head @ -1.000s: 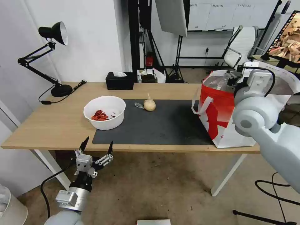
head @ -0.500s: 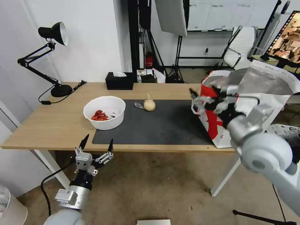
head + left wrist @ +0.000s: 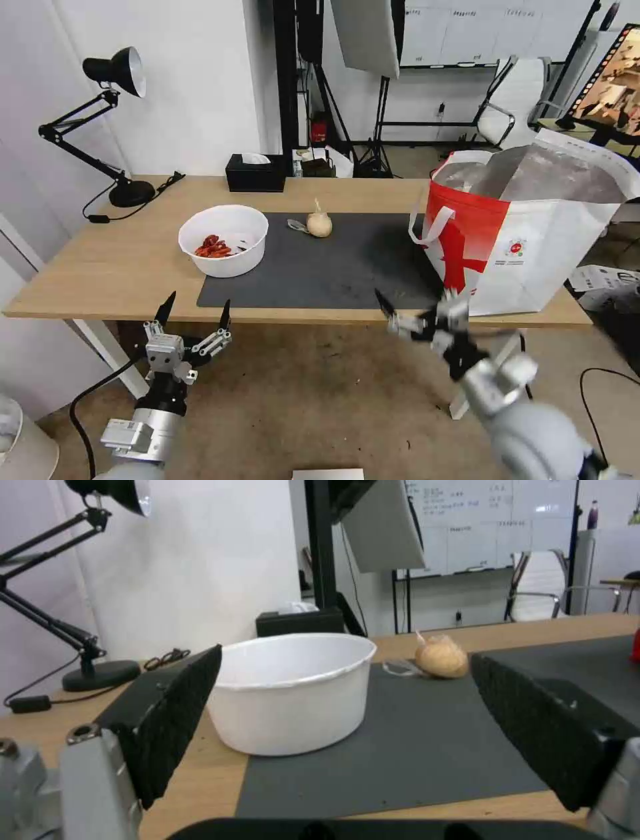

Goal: Pick up the trash from the table and place it into the takeout bag.

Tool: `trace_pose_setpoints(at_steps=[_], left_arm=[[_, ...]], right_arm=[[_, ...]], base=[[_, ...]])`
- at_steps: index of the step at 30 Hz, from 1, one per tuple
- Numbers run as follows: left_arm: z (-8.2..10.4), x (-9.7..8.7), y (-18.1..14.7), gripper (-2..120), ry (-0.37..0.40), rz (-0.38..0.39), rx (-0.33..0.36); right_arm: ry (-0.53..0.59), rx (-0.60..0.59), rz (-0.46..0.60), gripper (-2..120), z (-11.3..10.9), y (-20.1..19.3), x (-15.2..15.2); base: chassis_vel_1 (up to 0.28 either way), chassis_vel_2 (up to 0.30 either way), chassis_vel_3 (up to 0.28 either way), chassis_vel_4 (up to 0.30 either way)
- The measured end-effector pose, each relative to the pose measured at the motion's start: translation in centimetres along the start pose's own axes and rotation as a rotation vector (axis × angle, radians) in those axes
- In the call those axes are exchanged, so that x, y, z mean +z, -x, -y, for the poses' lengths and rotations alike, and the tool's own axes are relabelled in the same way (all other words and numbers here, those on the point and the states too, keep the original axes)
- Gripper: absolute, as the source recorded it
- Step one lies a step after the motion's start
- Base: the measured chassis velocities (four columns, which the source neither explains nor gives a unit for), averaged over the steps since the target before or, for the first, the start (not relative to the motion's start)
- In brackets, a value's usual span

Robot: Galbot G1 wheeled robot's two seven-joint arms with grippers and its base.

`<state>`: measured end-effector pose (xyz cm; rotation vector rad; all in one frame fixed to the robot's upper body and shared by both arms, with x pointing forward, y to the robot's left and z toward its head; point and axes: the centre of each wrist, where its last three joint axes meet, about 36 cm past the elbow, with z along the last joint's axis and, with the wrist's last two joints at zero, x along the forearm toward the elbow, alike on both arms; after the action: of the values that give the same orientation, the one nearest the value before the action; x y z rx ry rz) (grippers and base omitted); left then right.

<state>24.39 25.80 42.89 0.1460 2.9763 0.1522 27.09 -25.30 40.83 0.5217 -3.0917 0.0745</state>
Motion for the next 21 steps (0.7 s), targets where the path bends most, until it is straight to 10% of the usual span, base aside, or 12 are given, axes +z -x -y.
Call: trace_pose_setpoints(at_steps=[21], left_arm=[[0.5,0.5,-0.6,100,-0.002,-0.019,0.021]], right_arm=[[0.029,0.103,-0.054,100,-1.6,-0.7,2.0]], base=[[0.0,0.0,0.0,0.0]])
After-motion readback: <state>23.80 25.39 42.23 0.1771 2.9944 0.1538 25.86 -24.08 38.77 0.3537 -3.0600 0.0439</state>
